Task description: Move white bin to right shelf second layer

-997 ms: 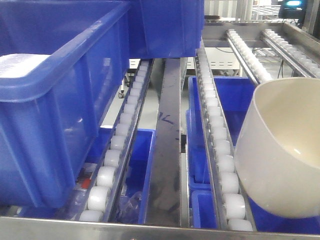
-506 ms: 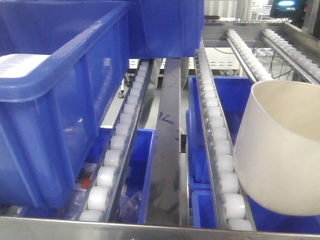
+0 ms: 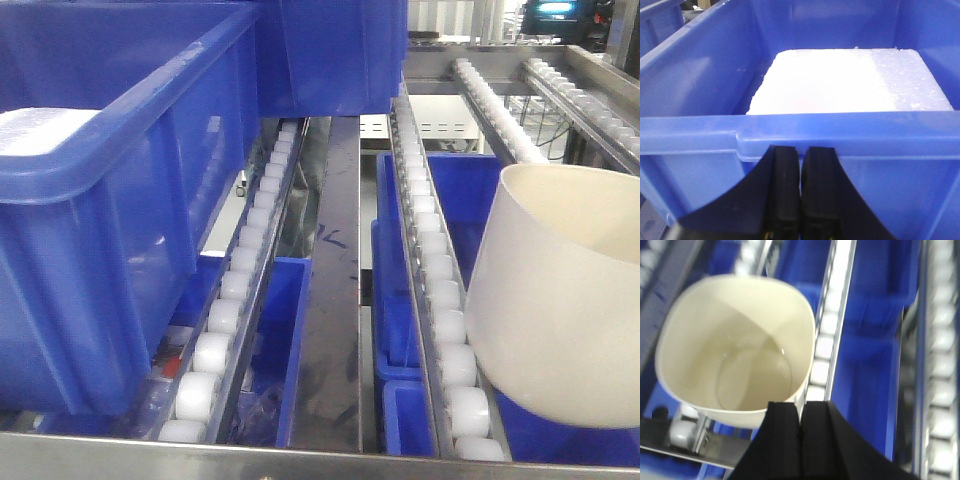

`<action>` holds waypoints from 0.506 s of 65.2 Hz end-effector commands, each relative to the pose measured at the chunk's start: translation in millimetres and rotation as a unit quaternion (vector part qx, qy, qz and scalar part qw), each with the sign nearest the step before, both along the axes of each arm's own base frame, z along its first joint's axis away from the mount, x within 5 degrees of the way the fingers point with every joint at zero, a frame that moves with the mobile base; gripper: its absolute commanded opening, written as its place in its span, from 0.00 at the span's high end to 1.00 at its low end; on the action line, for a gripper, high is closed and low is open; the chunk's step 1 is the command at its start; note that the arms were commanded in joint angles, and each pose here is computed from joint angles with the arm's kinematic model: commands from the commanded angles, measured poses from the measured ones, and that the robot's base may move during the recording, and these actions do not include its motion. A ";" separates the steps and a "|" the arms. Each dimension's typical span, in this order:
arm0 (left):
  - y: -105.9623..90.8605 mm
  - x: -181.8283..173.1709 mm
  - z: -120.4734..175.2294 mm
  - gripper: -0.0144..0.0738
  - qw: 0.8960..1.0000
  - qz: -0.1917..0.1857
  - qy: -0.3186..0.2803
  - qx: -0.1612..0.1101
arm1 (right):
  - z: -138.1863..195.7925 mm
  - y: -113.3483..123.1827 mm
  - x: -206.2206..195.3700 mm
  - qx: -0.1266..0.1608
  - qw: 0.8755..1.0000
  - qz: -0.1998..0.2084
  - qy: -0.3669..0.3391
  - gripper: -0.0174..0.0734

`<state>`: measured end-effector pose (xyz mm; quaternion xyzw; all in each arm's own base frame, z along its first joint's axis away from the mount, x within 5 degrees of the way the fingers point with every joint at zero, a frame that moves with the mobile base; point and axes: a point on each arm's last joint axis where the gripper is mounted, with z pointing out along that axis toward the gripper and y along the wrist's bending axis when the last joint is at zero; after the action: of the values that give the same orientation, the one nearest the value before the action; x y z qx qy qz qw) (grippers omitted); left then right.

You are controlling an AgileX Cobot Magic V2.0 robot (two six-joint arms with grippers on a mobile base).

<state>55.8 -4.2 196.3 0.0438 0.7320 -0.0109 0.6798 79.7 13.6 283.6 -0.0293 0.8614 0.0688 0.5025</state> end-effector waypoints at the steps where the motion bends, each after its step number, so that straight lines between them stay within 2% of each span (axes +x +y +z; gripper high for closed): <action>1: -0.4 0.5 -3.8 0.74 0.999 -0.003 -0.032 -0.005 | 22.6 -2.2 -8.9 -0.002 0.996 -0.004 -0.090 0.75; 11: -0.4 0.5 -3.8 0.74 0.999 -0.003 -0.032 -0.005 | 29.2 -3.3 -17.8 0.003 0.991 -0.006 -0.134 0.75; 33: -0.4 0.5 -3.8 0.74 0.999 -0.003 -0.032 -0.005 | 29.2 -3.3 -17.9 0.003 0.991 -0.006 -0.134 0.75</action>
<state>55.8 -4.2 196.3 0.0438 0.7320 -0.0109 0.6798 60.1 11.2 294.9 -0.0319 0.8196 0.0683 0.5680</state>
